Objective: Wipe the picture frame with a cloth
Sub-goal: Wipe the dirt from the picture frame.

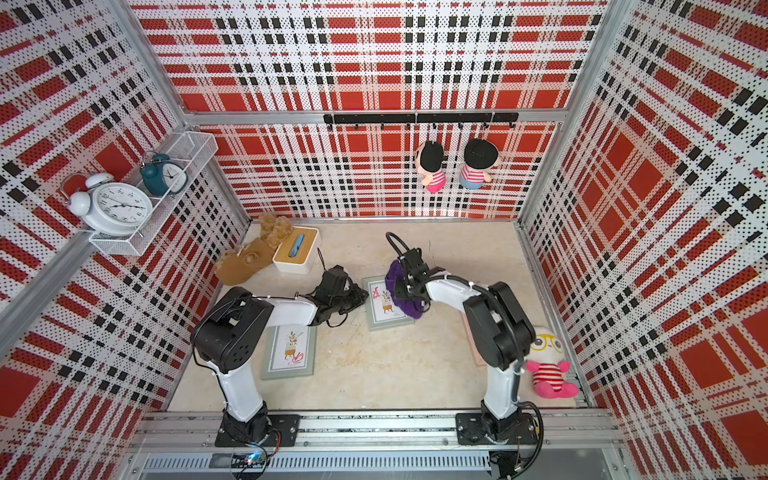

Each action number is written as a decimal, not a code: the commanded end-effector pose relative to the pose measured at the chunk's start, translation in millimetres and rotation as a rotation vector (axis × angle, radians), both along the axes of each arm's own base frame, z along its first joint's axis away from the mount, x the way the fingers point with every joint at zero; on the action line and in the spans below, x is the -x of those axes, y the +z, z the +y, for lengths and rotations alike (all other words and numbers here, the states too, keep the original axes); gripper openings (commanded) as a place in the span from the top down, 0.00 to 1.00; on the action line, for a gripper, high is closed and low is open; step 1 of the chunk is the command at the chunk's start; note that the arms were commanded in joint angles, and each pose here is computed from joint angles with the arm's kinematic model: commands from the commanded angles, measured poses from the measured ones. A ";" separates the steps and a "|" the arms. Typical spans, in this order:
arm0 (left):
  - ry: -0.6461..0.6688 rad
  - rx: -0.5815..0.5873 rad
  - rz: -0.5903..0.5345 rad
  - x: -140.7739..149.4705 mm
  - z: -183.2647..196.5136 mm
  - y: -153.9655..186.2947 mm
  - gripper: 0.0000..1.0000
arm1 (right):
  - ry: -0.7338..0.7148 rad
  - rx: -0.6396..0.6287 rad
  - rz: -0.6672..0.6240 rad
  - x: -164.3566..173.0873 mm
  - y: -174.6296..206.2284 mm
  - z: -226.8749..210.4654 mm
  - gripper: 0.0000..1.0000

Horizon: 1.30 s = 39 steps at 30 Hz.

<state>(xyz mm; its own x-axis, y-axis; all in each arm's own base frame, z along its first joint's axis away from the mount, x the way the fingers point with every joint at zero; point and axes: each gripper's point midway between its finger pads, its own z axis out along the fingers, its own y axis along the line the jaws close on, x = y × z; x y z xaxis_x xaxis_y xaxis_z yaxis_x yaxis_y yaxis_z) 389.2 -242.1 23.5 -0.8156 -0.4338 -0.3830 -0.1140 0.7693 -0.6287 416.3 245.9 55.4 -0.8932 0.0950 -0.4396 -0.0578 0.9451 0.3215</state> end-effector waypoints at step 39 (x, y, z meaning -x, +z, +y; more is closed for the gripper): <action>0.019 -0.242 0.290 61.3 43.7 -86.5 0.84 | -0.005 0.127 0.147 99.7 -47.5 -63.7 1.00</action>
